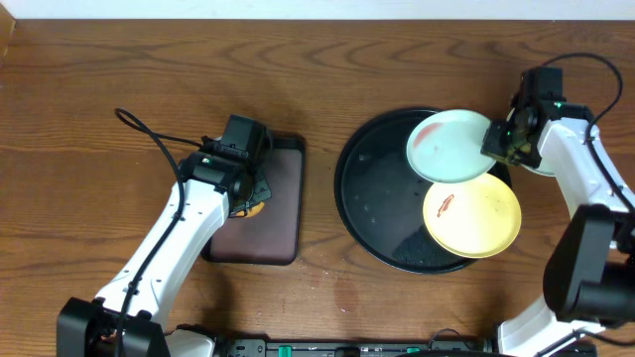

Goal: Clean dirty plates on tray and stack at the side
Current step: 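Carry the green plate right and lower it onto the cleaned green plate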

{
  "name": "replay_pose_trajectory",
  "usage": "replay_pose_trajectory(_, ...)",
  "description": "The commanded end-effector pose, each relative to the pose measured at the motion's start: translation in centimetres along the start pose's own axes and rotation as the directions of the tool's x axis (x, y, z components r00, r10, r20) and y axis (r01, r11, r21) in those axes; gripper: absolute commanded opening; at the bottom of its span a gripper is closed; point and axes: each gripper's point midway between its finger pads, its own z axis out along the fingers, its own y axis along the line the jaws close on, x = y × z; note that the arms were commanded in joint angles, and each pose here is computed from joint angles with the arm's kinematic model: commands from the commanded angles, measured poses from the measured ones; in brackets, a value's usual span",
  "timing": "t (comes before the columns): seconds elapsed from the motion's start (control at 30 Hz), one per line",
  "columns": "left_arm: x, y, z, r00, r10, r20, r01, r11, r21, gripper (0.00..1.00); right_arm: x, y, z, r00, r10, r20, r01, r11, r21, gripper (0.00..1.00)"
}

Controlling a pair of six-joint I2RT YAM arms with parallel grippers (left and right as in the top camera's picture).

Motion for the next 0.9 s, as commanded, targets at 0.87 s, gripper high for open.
replay_pose_trajectory(0.87,-0.3,-0.1,-0.1,1.0,0.009,0.012,-0.009,1.0,0.005,0.07,-1.6,14.8,-22.7,0.385,-0.909,0.157,0.371,0.308,0.876,0.01)
